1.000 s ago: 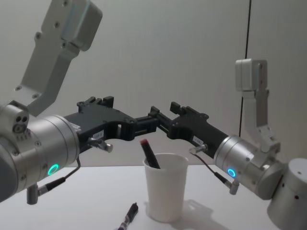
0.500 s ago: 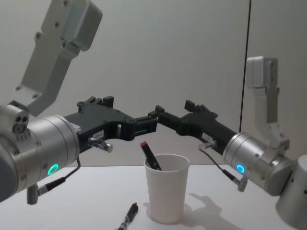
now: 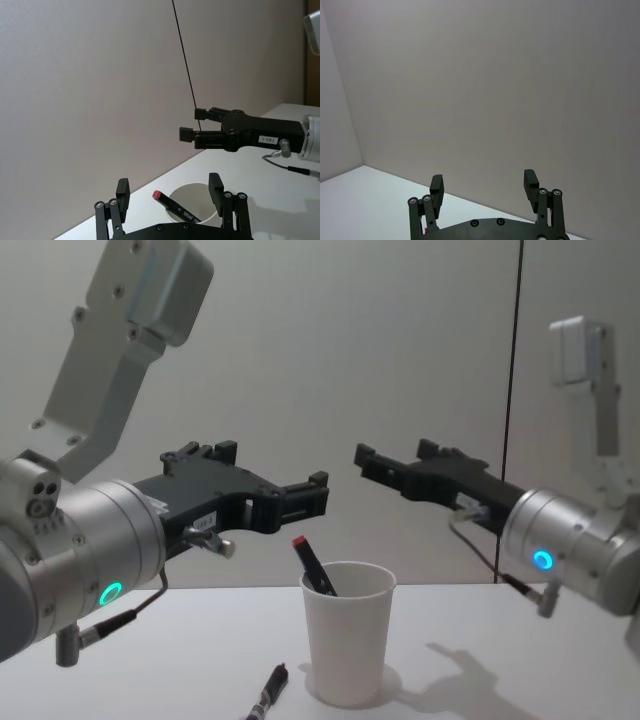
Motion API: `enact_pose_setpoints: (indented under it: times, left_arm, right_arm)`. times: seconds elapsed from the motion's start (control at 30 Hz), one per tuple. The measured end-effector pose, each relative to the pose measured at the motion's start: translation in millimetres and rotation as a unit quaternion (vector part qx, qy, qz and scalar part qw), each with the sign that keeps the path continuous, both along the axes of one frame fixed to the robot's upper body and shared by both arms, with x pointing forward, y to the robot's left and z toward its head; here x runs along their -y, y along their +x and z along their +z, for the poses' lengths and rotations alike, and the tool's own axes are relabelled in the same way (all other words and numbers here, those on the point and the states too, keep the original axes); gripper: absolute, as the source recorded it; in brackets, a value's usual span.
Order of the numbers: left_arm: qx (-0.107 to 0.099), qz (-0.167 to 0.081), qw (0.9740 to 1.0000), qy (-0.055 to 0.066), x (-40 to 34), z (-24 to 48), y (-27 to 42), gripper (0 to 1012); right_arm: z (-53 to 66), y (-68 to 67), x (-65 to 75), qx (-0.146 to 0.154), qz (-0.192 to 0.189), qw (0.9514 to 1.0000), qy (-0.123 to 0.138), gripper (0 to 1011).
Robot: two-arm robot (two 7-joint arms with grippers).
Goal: Place the pen into the pen holder.
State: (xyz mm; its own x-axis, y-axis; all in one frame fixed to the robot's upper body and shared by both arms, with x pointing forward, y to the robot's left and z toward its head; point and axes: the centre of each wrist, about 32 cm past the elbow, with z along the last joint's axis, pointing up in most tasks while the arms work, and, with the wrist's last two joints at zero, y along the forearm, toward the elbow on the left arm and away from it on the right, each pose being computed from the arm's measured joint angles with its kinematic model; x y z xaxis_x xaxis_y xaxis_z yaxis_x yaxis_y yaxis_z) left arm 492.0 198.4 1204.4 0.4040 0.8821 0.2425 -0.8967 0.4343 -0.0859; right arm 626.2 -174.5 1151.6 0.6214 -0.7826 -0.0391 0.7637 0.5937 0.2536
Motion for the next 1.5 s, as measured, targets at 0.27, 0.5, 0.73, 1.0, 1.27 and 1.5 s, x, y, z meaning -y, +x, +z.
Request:
enact_pose_setpoints:
  times: [0.27, 0.5, 0.73, 1.0, 1.27, 1.5]
  left_arm:
    - [0.000, 0.000, 1.0000, 0.000, 0.0, 0.0, 0.0, 1002]
    - [0.000, 0.000, 1.0000, 0.000, 0.0, 0.0, 0.0, 1002]
    - [0.000, 0.000, 1.0000, 0.000, 0.0, 0.0, 0.0, 1002]
    - [0.000, 0.000, 1.0000, 0.000, 0.0, 0.0, 0.0, 1002]
    - [0.000, 0.000, 1.0000, 0.000, 0.0, 0.0, 0.0, 1002]
    - [0.000, 0.000, 1.0000, 0.000, 0.0, 0.0, 0.0, 1002]
  right_arm:
    - [20.1, -15.5, 15.8, -0.032, -0.021, 0.9991, -0.017, 1001]
    - [31.7, -33.5, 32.0, -0.055, -0.050, 0.9963, -0.043, 1001]
    - [36.9, -51.2, 46.7, -0.079, -0.077, 0.9920, -0.061, 1001]
    - [39.6, -69.5, 60.7, -0.099, -0.102, 0.9869, -0.076, 1001]
    - [39.7, -85.5, 70.8, -0.112, -0.118, 0.9822, -0.095, 1001]
    - [38.7, -95.2, 76.3, -0.116, -0.123, 0.9795, -0.110, 1001]
